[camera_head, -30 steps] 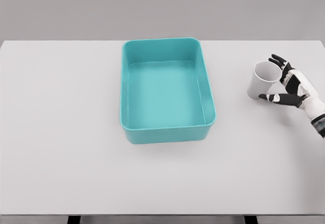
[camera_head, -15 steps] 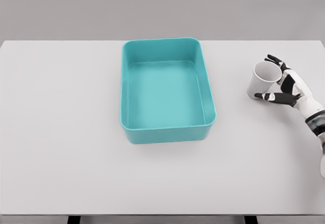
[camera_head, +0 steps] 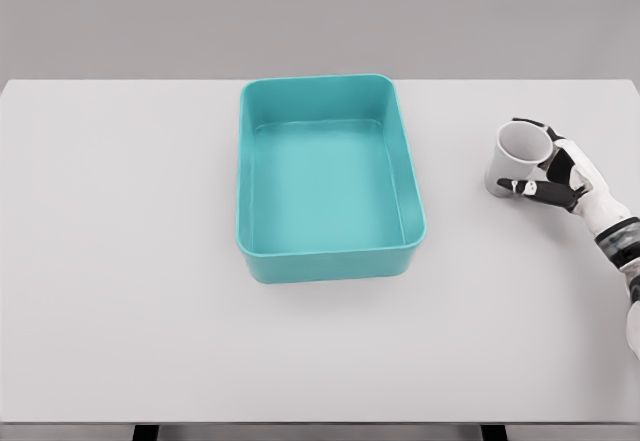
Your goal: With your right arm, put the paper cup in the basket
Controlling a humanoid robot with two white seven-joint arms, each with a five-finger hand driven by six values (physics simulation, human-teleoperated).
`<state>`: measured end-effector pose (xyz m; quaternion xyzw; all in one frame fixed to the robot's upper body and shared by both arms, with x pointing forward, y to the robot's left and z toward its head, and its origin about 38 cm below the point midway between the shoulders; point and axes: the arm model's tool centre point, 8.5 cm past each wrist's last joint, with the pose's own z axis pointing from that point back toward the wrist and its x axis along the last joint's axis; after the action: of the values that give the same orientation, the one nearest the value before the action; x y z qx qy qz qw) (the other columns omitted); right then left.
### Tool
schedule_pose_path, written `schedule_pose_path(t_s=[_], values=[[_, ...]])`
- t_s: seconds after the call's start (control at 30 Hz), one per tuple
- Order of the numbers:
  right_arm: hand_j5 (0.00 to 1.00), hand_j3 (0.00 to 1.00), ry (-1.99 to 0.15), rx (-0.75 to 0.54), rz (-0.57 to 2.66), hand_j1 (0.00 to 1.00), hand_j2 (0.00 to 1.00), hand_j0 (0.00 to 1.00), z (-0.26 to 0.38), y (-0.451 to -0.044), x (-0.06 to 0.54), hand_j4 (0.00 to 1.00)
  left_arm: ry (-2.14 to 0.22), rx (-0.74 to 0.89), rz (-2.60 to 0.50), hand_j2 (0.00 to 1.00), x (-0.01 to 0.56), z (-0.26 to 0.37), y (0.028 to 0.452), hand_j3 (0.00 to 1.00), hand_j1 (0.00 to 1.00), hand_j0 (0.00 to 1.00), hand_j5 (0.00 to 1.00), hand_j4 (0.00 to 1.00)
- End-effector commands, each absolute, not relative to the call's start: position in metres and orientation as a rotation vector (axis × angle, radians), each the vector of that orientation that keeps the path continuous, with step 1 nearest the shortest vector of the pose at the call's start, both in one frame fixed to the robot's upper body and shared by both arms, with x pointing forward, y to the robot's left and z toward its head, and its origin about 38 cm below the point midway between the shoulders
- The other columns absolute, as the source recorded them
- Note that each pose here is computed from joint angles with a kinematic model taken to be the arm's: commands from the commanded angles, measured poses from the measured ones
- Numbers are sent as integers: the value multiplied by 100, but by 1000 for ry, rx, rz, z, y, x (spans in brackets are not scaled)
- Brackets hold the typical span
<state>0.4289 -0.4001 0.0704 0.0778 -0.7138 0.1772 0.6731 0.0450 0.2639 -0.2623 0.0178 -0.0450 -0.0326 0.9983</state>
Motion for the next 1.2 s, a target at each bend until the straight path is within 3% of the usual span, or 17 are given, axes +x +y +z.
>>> schedule_pose_path(t_s=[0.0,0.23,0.53,1.17], values=[[67,67,-1607,175,407,67,67,67,71,-400,429,67,-89,35,-64,100,45,-262,264,100,100,100,100,100],[60,60,-1612,169,418,60,60,60,74,-400,429,60,-91,35,-66,100,45,-262,264,100,100,100,100,100],[60,60,-1724,144,512,60,60,60,102,-391,432,60,-91,35,-65,100,45,-262,264,100,100,100,100,100],[59,59,-1849,79,891,59,59,59,151,-324,450,59,-89,35,-64,100,45,-262,264,100,100,100,100,100]])
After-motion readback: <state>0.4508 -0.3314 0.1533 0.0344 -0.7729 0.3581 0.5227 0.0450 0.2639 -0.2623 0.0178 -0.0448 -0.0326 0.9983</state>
